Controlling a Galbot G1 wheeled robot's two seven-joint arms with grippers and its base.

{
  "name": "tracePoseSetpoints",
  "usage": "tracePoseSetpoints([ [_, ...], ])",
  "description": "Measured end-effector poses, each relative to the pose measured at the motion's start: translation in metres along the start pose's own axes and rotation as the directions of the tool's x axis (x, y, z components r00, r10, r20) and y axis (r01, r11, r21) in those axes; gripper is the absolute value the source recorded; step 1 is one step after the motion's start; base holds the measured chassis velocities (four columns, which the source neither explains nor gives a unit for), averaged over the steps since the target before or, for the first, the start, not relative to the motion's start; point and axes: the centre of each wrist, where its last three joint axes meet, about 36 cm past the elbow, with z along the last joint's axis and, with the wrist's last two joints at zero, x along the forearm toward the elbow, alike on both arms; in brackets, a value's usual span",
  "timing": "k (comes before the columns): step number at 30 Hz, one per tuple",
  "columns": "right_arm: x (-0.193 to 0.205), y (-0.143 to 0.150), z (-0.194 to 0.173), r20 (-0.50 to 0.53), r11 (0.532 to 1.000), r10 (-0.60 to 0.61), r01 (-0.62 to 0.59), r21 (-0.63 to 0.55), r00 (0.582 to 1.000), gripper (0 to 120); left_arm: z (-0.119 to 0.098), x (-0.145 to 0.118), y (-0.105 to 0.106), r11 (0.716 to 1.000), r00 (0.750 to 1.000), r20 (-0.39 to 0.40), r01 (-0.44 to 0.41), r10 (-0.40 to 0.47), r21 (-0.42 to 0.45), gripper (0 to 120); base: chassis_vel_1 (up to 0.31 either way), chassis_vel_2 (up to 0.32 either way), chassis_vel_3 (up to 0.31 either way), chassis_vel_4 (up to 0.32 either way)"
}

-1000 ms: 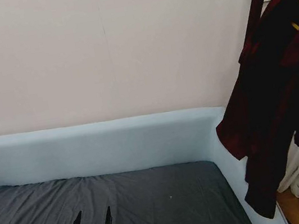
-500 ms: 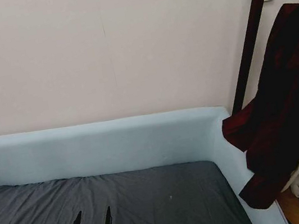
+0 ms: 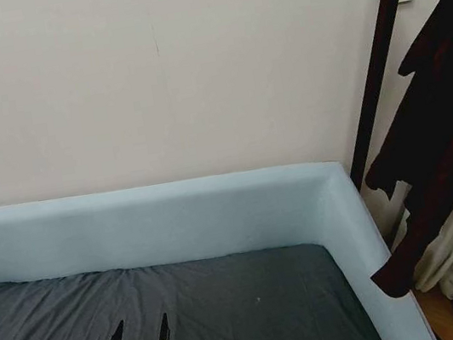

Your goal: Pick up the clothes from the sofa and hang them on the clothes hanger.

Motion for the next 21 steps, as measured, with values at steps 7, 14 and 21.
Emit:
tracePoseSetpoints([
  [7, -0.005, -0.005, -0.008, 0.012, 1.000, 0.002, -0.002, -0.013, 1.000, 7, 0.000, 0.000, 0.000, 1.000, 1.000, 0.000, 0.000, 0.000, 0.000, 100, 0.000, 0.000, 0.000, 0.000],
  [14, 0.005, -0.006, -0.025, -0.085, 0.996, -0.008, 0.000, -0.087, 0.996, 7, 0.000, 0.000, 0.000, 1.000, 1.000, 0.000, 0.000, 0.000, 0.000, 100, 0.000, 0.000, 0.000, 0.000],
  [21, 0.015, -0.009, -0.045, -0.109, 0.990, -0.027, 0.012, -0.138, 0.994, 7, 0.000, 0.000, 0.000, 1.000, 1.000, 0.000, 0.000, 0.000, 0.000, 100, 0.000, 0.000, 0.000, 0.000],
])
